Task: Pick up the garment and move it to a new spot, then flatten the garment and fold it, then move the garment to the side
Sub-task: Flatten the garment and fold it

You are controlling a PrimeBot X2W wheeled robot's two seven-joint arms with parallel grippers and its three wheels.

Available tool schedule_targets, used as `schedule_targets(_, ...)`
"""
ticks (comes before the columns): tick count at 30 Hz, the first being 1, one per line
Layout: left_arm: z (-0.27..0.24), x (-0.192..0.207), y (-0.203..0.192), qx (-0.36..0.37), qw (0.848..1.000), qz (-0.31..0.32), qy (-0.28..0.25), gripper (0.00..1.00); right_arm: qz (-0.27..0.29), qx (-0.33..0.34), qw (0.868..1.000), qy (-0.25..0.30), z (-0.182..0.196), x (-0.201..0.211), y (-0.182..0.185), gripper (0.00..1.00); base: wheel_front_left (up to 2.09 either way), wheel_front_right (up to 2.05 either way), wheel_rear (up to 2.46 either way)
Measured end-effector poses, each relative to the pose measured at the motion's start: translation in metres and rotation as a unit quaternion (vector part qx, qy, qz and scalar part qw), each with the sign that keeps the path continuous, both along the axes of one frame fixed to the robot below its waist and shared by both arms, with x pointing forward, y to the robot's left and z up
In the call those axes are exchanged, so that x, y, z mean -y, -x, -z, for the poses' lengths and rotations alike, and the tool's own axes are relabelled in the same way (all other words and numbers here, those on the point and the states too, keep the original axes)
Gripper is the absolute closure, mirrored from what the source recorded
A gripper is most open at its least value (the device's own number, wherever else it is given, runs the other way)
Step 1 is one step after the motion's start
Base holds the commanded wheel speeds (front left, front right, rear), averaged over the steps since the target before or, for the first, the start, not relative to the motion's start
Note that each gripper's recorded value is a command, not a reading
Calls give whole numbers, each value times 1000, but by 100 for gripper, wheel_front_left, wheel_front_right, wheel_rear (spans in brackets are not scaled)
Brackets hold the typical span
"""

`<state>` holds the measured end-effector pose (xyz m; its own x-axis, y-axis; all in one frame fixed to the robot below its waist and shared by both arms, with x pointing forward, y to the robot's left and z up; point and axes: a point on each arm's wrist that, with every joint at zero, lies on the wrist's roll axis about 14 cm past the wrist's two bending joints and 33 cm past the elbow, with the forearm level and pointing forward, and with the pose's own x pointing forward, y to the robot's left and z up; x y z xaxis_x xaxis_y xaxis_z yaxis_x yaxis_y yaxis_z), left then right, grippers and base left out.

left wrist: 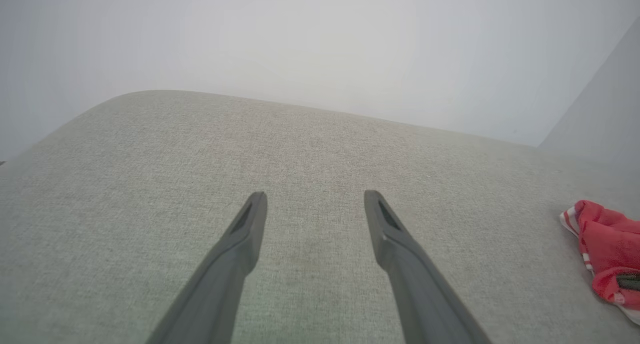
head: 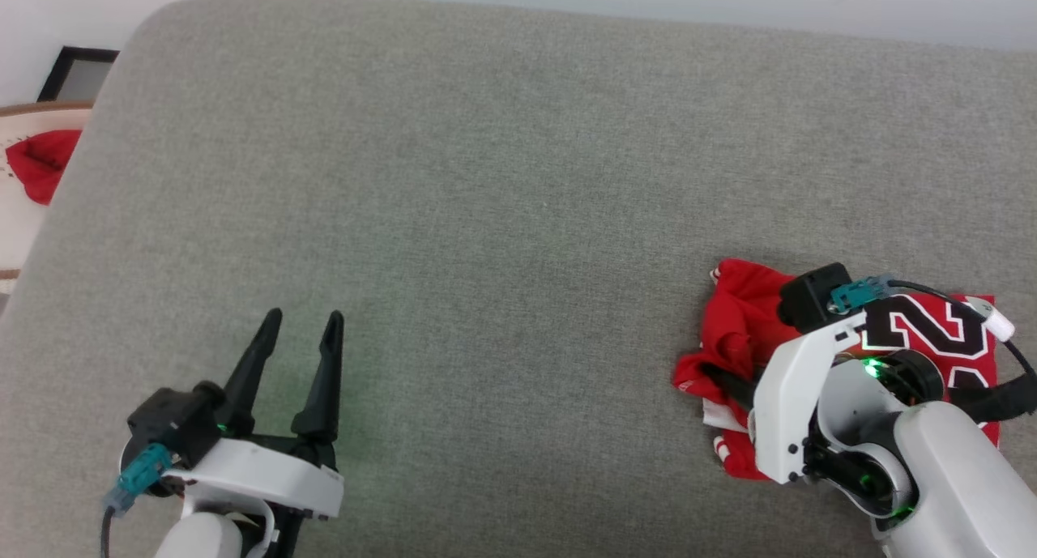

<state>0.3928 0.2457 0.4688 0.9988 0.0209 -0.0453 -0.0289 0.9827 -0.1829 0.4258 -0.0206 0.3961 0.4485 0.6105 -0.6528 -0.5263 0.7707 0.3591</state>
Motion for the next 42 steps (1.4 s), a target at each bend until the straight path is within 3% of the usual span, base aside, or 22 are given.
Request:
schedule_targets(2, -1, 1, -2, 3, 1000, 2, 0, 0, -5, 4, 1000, 1, 1, -3, 0, 100, 0, 0, 0)
schedule_targets(3, -1, 1, -2, 2, 1000, 2, 0, 0, -6, 6, 1000, -3, 0, -5, 0, 91, 0, 0, 0)
schedule_targets(4, -1, 1, -2, 2, 1000, 2, 0, 0, -7, 9, 1000, -4, -2, -6, 0, 74, 0, 0, 0)
schedule_targets(5, -2, 0, -2, 3, 1000, 2, 0, 0, -10, 14, 1000, -5, -4, -7, 0, 42, 0, 0, 0)
schedule_targets(6, -3, 0, -2, 4, 1000, 3, -1, 0, -13, 21, 1000, -8, -7, -8, 1, 2, 0, 0, 0)
schedule_targets(17, -8, 8, 0, 13, 1000, 15, 3, 0, 13, 120, 992, -31, -62, 29, -4, 0, 0, 0, 0)
schedule_targets(23, -11, 22, -4, 18, 999, 36, 9, 0, 79, 180, 979, -54, -90, 72, -9, 0, 0, 0, 0)
schedule_targets(33, -10, 39, -10, 18, 998, 56, 19, 0, 220, 287, 930, -61, -94, 145, -11, 0, 0, 0, 0)
schedule_targets(42, -11, 35, 1, 20, 999, 44, 9, 0, 284, 336, 895, -76, -91, 163, -1, 0, 0, 0, 0)
